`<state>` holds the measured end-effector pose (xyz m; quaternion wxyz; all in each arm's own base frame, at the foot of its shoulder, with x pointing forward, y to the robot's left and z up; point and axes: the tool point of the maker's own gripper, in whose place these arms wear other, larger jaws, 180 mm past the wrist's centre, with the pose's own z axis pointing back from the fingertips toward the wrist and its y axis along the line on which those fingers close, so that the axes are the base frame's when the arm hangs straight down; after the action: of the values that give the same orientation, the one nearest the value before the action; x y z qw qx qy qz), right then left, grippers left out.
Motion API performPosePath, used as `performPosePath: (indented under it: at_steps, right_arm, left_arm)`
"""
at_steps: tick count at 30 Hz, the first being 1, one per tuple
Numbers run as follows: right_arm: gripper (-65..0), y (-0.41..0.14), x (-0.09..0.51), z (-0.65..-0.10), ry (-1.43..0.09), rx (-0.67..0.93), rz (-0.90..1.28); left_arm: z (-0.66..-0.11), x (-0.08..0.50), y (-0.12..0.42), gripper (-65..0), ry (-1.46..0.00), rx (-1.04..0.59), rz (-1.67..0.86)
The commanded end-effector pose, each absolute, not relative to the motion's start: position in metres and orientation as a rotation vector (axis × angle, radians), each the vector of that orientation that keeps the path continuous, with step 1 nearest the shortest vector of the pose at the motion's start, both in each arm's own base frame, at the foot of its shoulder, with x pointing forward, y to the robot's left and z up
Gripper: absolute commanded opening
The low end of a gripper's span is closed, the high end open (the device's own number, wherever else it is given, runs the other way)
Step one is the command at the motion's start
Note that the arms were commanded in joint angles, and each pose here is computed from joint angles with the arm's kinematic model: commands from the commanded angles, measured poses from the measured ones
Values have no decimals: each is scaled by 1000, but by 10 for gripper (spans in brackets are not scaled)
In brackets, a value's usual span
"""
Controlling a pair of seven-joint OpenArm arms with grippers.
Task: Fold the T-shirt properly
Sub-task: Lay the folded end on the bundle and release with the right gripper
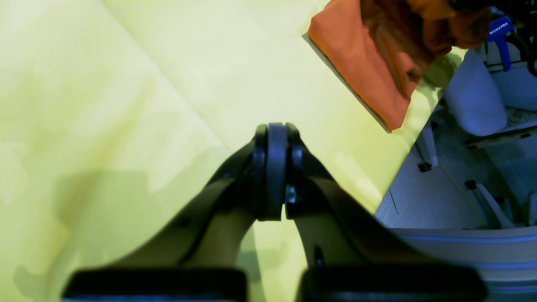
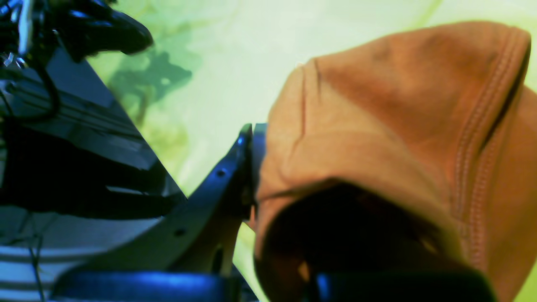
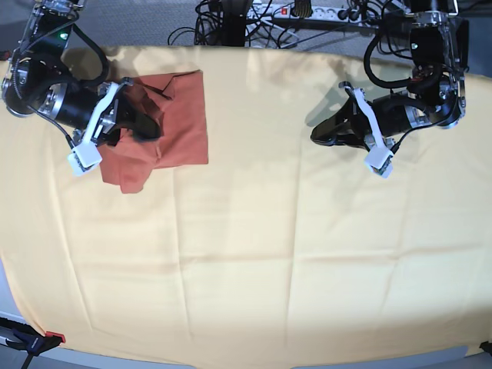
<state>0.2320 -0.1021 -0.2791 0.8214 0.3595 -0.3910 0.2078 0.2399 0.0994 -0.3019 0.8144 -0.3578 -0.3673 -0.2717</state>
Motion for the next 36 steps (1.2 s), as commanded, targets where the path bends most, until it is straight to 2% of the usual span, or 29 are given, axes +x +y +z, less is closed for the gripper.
performPosePath:
  at_steps: [1,11,12,15,16,17,18,27,33,36]
  right_arm:
    - [-650,-99,236,-266,-891,784,462]
    - [-650,-86,236,-265,-911,834,426]
    - [-597,-86,236,-264,-911,833,427]
    - [-290,-86,236,-264,-911,834,427]
    - [-206,-86,236,-264,-911,835,427]
    - [-149,-86,236,-264,-912,837,427]
    - [-126,-86,236,-263,-914,842,428]
    - [-127,-99,237,-262,-909,774,489]
    - [-127,-121,241,-278,-856,588,525]
    - [-127,-129,252,-281,-887,508,512]
  left_arm:
    - [-288,245,97,-650,-835,-780,-597]
    - [-287,245,97,-650,-837,-784,-596]
    - [-287,245,97,-650,-837,-784,-596]
    - [-287,245,97,-650,-837,-784,-596]
    - [-287,245,97,-650,-837,-784,-596]
    - [-287,245,97,-650,-836,-784,-596]
    - [-287,245,97,-650,-836,-783,-596]
    - [-288,245,98,-650,-834,-778,-597]
    - [-290,245,99,-650,-830,-765,-600]
    - [-289,245,99,-650,-832,-767,-599]
